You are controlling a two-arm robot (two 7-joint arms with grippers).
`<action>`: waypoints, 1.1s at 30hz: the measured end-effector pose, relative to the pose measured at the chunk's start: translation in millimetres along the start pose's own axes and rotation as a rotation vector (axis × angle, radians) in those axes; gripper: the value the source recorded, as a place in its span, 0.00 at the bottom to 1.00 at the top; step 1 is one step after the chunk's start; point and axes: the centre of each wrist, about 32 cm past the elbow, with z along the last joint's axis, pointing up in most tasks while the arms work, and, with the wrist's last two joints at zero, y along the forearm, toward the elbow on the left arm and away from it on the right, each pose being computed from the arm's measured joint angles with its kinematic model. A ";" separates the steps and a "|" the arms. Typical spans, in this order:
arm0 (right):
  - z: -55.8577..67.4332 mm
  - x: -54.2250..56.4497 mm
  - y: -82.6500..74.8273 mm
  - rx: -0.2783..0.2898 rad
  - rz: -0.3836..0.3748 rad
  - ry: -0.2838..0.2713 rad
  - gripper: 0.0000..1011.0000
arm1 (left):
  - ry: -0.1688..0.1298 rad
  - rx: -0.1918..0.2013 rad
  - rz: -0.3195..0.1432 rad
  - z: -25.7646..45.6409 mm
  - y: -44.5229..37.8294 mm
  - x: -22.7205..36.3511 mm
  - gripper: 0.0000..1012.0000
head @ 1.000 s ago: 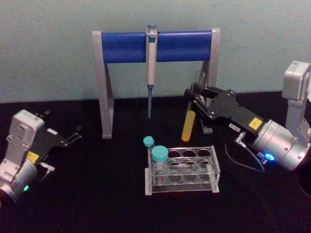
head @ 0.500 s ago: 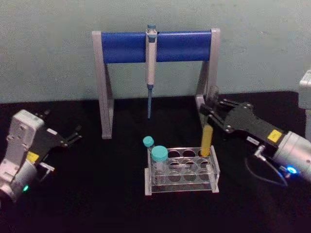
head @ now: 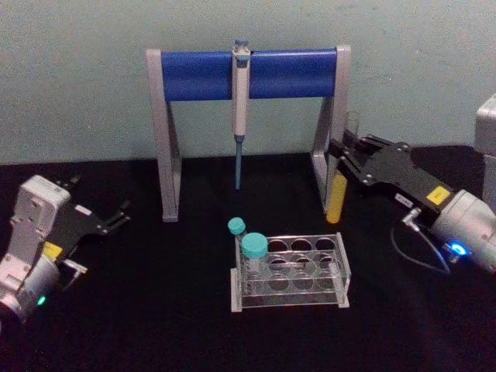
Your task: Pick up the test tube from the test tube rack, shake it, then place it back into the test tube rack.
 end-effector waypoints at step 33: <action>6.9 -5.1 -21.2 -0.051 0.111 0.004 0.23 | 0.000 0.000 0.000 0.0 0.0 0.0 0.99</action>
